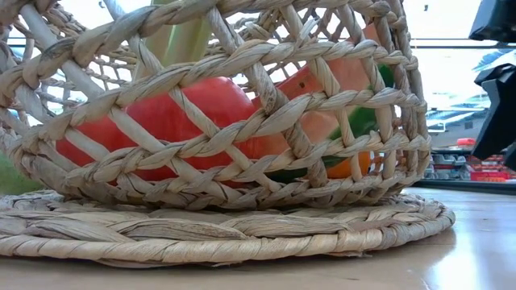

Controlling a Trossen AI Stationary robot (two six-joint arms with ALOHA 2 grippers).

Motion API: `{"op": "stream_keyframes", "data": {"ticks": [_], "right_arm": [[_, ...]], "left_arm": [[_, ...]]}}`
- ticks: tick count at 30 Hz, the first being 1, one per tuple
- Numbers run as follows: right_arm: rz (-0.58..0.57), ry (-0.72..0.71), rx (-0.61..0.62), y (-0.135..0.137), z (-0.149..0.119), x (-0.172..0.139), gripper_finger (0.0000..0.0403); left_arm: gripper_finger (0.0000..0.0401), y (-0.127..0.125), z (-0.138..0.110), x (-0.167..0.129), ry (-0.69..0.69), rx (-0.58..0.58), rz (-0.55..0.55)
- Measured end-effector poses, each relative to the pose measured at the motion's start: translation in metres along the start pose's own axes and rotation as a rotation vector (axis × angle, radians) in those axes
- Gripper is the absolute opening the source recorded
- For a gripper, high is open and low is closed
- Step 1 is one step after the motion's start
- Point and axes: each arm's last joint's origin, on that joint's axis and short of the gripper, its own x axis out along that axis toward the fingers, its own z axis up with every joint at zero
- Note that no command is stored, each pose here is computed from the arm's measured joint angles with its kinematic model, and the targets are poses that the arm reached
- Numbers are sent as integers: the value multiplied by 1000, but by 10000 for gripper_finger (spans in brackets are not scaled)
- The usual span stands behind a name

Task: Build produce basket
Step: Put the pear into the basket

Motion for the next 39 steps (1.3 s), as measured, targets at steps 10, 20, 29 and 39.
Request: {"op": "stream_keyframes", "data": {"ticks": [10, 20, 29, 39], "right_arm": [[1, -24, -31, 1, 0, -1, 236], [-8, -49, -56, 2, 1, -1, 236], [-7, -52, -69, 2, 1, -1, 236], [9, -55, 7, 4, 0, -3, 233]], "left_arm": [[171, 10, -16, 51, 133, -16, -72], [171, 50, -1, 55, 124, 69, 125], [171, 89, 2, 70, 53, -37, 6], [171, 93, 12, 66, -36, -64, -104]]}}
